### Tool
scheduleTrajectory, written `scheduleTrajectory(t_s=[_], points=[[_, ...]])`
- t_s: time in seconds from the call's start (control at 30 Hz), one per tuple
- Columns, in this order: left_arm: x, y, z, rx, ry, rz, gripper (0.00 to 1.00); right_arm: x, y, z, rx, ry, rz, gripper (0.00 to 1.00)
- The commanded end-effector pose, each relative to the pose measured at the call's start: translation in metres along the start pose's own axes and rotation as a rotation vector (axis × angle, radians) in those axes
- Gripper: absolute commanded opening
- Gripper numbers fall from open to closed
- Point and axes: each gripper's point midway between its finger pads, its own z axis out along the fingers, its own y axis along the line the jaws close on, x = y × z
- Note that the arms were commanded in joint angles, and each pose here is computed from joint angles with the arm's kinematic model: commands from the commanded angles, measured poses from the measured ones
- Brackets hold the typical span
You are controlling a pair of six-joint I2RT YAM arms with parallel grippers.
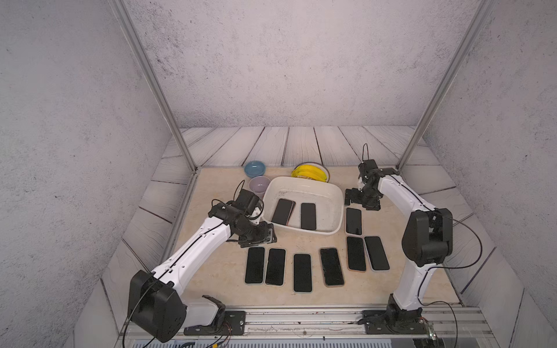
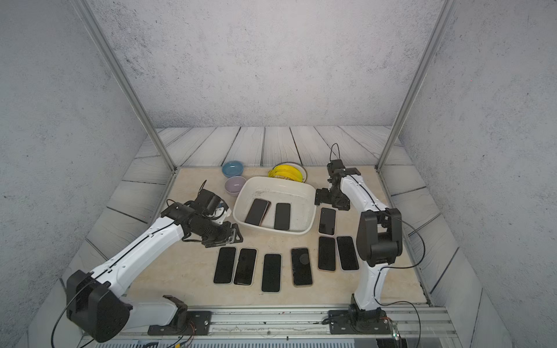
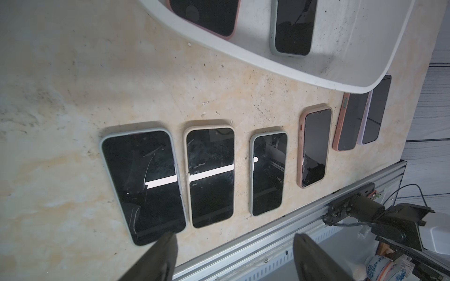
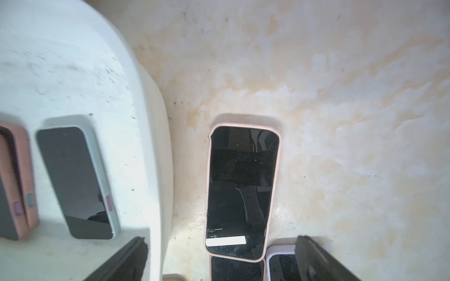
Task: Take the phone out of the storage box
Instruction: Place the phone at the center of the board, then pick up the phone from the storage box.
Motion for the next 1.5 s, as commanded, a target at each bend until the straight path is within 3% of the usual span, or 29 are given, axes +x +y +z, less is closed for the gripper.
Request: scheduleTrajectory(t_s=[0.0,0.13,0.3,0.5,0.93,1.17,1.47], points=[[-0.004,0.008,-0.007,-0.04,-0.014,-0.006,0.85,-0.007,0.017,-0.037,-0.011,-0.058,-0.023,1.0],[-0.005,0.012,-0.007,-0.052,-0.017,-0.018,0.93,-0.013,0.078,-0.043,-0.083,-0.06,-0.128,1.0],[-0.004,0.014,-0.01,-0.058,-0.023,-0.029,0.97,-0.002,0.133,-0.005,-0.16,0.058,-0.135,1.0],[0.006,0.02,-0.013,-0.054,-0.024,-0.049,0.97,0.014,0.17,0.038,-0.105,0.102,-0.187,1.0],[0.019,0.026,-0.016,-0.06,-0.018,-0.06,0.97,0.038,0.191,0.103,-0.047,0.138,-0.145,1.0],[0.022,0.028,-0.018,-0.07,-0.016,-0.052,0.97,0.039,0.177,0.118,0.051,0.129,-0.116,1.0],[0.026,0.032,-0.019,-0.086,-0.007,-0.043,0.97,0.046,0.18,0.142,0.055,0.172,-0.109,1.0]])
